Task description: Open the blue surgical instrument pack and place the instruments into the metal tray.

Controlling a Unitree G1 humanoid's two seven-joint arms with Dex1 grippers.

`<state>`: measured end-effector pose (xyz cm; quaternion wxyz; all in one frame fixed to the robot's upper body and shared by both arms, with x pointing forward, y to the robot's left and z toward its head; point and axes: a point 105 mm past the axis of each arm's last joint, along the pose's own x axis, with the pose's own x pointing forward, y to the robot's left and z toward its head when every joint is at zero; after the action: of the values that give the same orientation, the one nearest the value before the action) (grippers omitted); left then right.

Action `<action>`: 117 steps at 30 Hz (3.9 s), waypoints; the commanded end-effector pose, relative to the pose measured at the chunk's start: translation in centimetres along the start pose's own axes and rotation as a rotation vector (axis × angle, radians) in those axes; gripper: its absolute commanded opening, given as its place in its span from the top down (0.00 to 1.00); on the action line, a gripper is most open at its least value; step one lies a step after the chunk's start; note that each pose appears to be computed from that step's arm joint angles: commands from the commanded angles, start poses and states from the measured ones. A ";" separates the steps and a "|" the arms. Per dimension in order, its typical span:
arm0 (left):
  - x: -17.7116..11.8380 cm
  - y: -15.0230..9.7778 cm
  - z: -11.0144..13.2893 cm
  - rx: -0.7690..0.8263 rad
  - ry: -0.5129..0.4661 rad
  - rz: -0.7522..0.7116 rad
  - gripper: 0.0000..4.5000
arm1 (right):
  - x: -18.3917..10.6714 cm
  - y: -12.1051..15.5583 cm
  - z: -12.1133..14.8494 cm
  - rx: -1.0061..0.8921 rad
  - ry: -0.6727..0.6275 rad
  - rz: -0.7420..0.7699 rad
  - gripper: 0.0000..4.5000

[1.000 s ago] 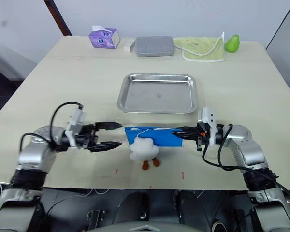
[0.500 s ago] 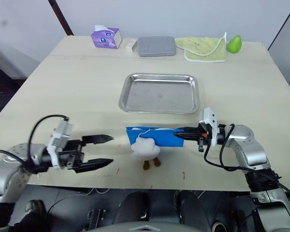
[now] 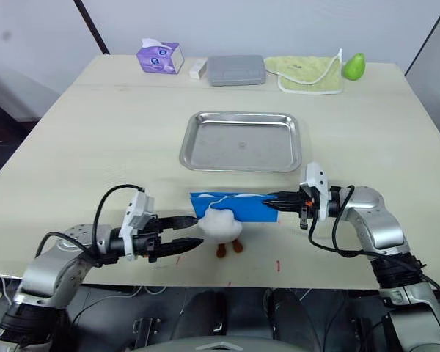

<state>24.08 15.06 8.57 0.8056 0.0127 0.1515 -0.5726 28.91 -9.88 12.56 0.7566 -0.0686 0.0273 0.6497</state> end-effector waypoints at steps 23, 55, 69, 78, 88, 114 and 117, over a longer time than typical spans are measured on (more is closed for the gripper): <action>-3.7 1.2 6.8 0.119 -0.070 -0.115 0.99 | 0.3 -0.2 0.6 -0.037 0.005 0.014 1.00; -10.6 6.7 3.6 0.207 0.308 0.093 0.99 | -2.4 0.4 7.5 0.135 -0.406 0.072 1.00; -10.2 8.1 4.9 0.329 0.286 0.140 0.99 | -2.6 0.4 8.6 0.176 -0.457 0.059 1.00; -9.5 9.2 7.0 0.472 0.271 0.209 0.99 | -1.4 -0.1 4.2 0.064 -0.226 -0.010 1.00; -9.5 9.4 5.8 0.586 0.403 0.182 0.99 | -0.5 -0.5 1.5 0.042 -0.121 -0.032 1.00; -12.7 7.1 6.8 0.262 0.189 0.102 0.46 | 0.0 0.0 0.9 -0.001 -0.104 -0.013 1.00; -13.0 6.3 7.7 0.230 0.123 0.075 0.46 | 0.0 -0.1 0.9 -0.008 -0.103 -0.017 1.00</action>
<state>28.56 28.03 16.51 0.8189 0.1574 0.1570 -0.5291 29.26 -9.95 12.93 0.7685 -0.0228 -0.0009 0.6395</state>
